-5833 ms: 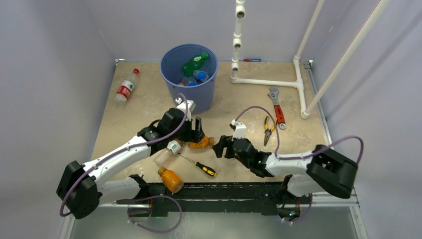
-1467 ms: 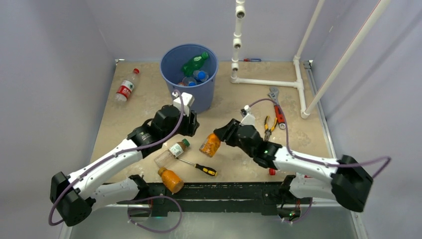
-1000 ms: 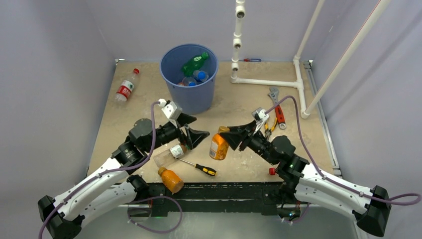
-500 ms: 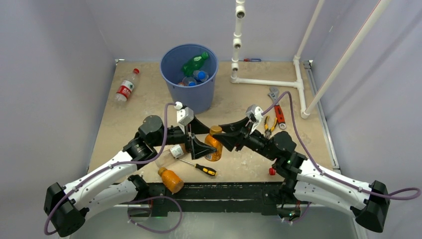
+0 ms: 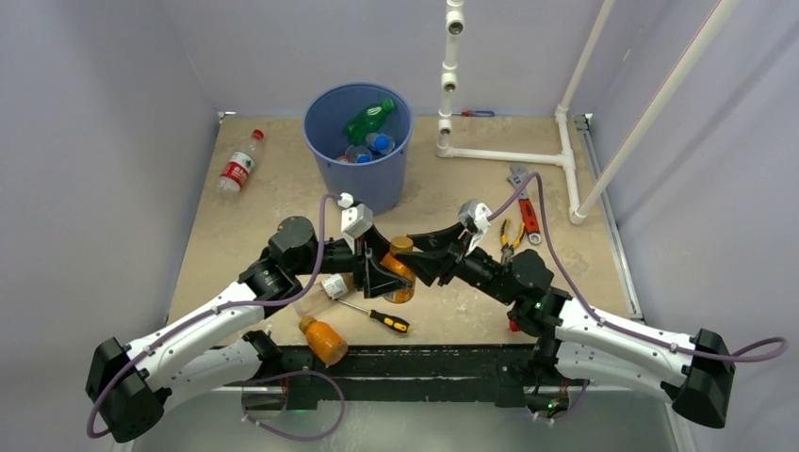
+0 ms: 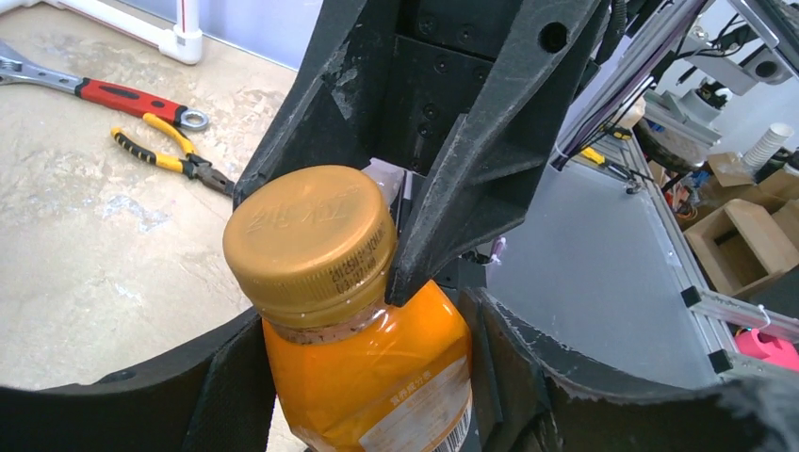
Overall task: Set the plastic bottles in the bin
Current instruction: Pick up the plastic bottle at the center of the board.
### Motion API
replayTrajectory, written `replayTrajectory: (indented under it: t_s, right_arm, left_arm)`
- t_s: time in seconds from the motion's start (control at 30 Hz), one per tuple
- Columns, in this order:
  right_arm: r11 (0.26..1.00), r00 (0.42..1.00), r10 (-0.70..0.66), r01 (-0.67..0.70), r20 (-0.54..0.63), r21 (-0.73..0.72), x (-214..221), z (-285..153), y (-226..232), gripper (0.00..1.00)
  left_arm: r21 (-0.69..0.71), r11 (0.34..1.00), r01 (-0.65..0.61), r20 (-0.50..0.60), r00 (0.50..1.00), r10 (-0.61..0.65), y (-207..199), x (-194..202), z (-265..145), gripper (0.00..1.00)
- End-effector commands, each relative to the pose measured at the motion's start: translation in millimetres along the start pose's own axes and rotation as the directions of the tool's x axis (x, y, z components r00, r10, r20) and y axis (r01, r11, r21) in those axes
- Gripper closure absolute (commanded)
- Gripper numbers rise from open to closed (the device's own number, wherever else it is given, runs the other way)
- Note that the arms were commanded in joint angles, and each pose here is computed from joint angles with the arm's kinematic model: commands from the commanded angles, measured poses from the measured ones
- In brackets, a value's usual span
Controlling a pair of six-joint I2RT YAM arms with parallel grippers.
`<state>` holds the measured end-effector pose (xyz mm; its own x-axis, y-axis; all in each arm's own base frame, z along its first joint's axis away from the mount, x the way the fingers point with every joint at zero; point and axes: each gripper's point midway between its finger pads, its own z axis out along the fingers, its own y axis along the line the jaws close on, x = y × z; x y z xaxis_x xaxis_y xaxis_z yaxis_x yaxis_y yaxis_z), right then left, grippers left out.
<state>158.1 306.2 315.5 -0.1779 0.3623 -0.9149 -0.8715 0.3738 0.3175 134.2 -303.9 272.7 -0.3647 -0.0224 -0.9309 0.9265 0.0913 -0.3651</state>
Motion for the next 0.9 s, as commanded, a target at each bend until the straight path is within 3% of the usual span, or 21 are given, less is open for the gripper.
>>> replayTrajectory:
  t_s: [0.0, 0.17, 0.2, 0.33, 0.4, 0.43, 0.53, 0.7, 0.87]
  right_arm:
    - [0.999, 0.991, -0.011, 0.016, 0.131, -0.036, -42, 4, 16, 1.0]
    - [1.0, 0.991, 0.005, -0.002, 0.131, -0.024, -45, 2, 15, 0.97]
    - [1.0, 0.992, 0.009, -0.006, 0.128, -0.021, -45, 1, 15, 0.88]
    - [1.0, 0.994, 0.029, -0.028, 0.107, -0.009, -48, -3, 16, 0.28]
    - [0.999, 0.994, 0.046, -0.045, 0.099, -0.008, -52, -8, 18, 0.06]
    - [0.999, 0.994, 0.053, -0.052, 0.098, -0.008, -54, -10, 19, 0.01]
    - [0.997, 0.992, 0.071, -0.07, 0.103, -0.012, -65, -21, 24, 0.01]
    - [0.996, 0.988, 0.081, -0.085, 0.129, 0.024, -75, -49, 21, 0.01]
    - [0.968, 0.979, 0.146, -0.172, 0.145, 0.184, -51, -78, -13, 0.01]
  left_arm:
    - [0.02, 0.999, -0.037, 0.025, 0.999, 0.037, -4, -12, 2, 0.48]
    - [0.023, 0.999, -0.034, 0.021, 0.999, 0.034, -5, -11, 2, 0.71]
    - [0.022, 0.999, -0.036, 0.021, 0.999, 0.035, -5, -12, 2, 0.74]
    - [0.015, 0.999, -0.045, 0.028, 0.999, 0.045, -5, -14, 0, 0.85]
    - [0.007, 0.999, -0.051, 0.031, 0.998, 0.051, -5, -15, 0, 0.89]
    - [0.002, 0.999, -0.054, 0.033, 0.998, 0.054, -4, -15, -1, 0.92]
    - [-0.012, 0.998, -0.06, 0.041, 0.997, 0.06, -3, -17, -2, 1.0]
    - [-0.061, 0.996, -0.07, 0.055, 0.996, 0.074, 3, -21, -5, 1.0]
    - [-0.224, 0.969, -0.108, 0.118, 0.983, 0.137, 23, -42, -15, 1.0]
